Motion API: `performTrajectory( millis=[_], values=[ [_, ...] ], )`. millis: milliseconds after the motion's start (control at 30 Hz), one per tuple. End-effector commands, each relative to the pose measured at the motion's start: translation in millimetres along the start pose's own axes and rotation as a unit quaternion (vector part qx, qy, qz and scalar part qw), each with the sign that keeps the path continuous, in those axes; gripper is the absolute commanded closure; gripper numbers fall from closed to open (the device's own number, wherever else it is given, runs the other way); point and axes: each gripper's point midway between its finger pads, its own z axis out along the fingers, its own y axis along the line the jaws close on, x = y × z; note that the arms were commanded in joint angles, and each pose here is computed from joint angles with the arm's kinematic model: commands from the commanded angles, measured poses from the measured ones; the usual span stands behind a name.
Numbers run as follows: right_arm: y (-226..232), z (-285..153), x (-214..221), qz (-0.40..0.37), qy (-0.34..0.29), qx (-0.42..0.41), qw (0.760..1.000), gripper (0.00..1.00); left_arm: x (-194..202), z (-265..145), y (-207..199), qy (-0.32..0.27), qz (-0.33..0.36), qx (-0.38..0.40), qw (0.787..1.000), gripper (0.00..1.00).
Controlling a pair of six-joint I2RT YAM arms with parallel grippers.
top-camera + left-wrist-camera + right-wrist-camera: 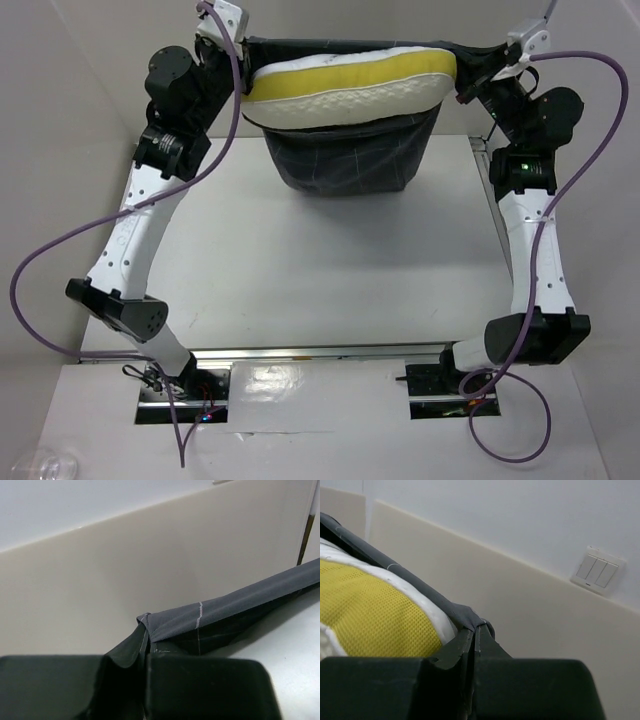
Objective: Put the pillow into the pillowcase
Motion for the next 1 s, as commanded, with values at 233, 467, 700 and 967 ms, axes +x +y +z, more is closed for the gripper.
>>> performTrajectory(
  millis=[233,467,700,967],
  values=[
    [35.6,-42.5,-202.8,-0.146,-0.233,-0.006,0.961,1.0,-162.1,-100.9,16.4,-0.196,-0.034,-0.048,0.979,1.0],
    [57.5,-63.8,-195.4,-0.175,-0.224,-0.019,0.959,1.0,-157.9,-128.0,2.9,-0.202,-0.025,-0.015,0.979,1.0],
    [76.3,-79.2,-221.4,-0.197,-0.249,-0.033,0.948,1.0,-179.4,-164.3,8.4,-0.238,-0.015,-0.021,0.971,1.0],
    [52.0,-60.6,-166.4,-0.073,-0.188,-0.01,0.979,1.0,-148.3,-142.2,4.4,-0.2,-0.033,-0.023,0.979,1.0]
  ],
)
